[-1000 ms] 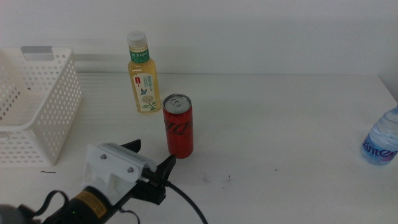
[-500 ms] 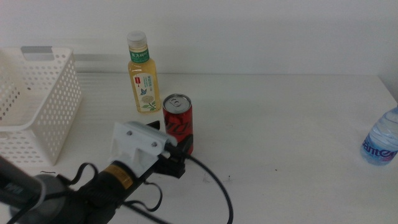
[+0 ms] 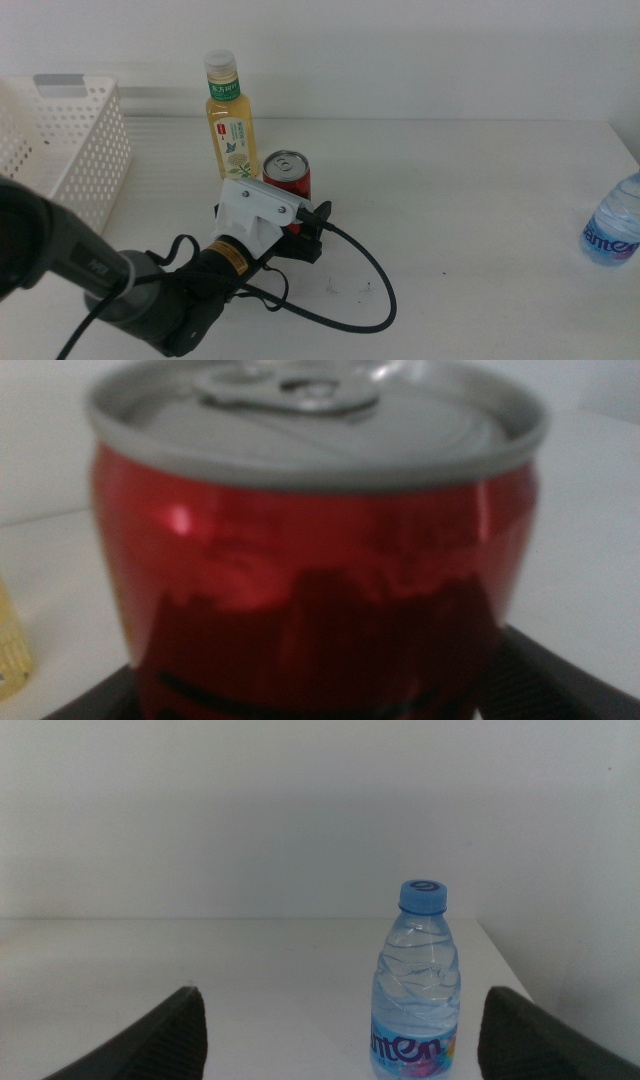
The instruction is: Use arms to grab the bottles and put them into the dustbin to the left of the table.
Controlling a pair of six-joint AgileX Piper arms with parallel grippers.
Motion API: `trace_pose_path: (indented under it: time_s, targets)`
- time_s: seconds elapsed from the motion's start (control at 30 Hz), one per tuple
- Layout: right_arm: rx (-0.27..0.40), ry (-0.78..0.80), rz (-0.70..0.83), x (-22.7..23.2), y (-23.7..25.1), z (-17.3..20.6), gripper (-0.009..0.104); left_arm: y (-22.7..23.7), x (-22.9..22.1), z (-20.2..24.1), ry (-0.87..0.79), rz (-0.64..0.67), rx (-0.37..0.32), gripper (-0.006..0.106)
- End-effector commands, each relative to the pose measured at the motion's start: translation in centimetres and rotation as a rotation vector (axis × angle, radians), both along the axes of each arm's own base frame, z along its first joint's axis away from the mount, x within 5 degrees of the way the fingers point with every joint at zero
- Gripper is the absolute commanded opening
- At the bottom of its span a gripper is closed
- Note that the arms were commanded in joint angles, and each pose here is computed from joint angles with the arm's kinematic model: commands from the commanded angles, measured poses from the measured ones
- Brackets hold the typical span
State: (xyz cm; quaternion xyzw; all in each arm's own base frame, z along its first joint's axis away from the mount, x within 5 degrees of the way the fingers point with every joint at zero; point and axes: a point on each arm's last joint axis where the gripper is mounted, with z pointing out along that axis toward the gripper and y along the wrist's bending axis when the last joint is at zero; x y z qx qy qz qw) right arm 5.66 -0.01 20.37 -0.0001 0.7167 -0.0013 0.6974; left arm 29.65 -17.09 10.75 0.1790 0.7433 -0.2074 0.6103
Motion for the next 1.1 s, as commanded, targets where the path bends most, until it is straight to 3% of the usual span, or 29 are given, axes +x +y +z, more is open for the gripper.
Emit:
trace_pose_path:
  time_s: [0.0, 0.13, 0.23, 0.5, 0.6, 0.7, 0.8, 1.07]
  targets:
    - [-0.013, -0.007, -0.009, 0.0, -0.1, 0.0, 0.084, -0.2, 0.5, -0.3, 0.004, 0.004, -0.012, 0.094]
    - [-0.013, -0.007, -0.009, 0.0, -0.1, 0.0, 0.084, -0.5, 1.0, -0.8, 0.005, 0.004, -0.012, 0.093]
    - [-0.013, -0.007, -0.009, 0.0, -0.1, 0.0, 0.084, -0.5, 1.0, -0.9, 0.007, 0.011, -0.013, 0.087]
    - [-0.013, -0.007, -0.009, 0.0, -0.1, 0.0, 0.084, -0.6, 1.0, -0.3, -0.011, -0.009, -0.015, 0.034]
    - [-0.013, -0.007, -0.009, 0.0, -0.1, 0.0, 0.084, -0.4, 0.4, 1.5, -0.046, -0.029, 0.014, 0.022]
    - [-0.013, -0.007, -0.009, 0.0, -0.1, 0.0, 0.084, 0.2, -0.7, 4.0, -0.068, -0.022, 0.010, 0.020]
    - [-0.013, -0.007, -0.009, 0.0, -0.1, 0.0, 0.084, 0.9, -1.6, 6.8, 0.015, -0.001, -0.008, 0.020]
    - [-0.013, -0.007, -0.009, 0.0, -0.1, 0.0, 0.084, 2.1, -3.0, 16.6, 0.126, 0.037, 0.088, 0.020]
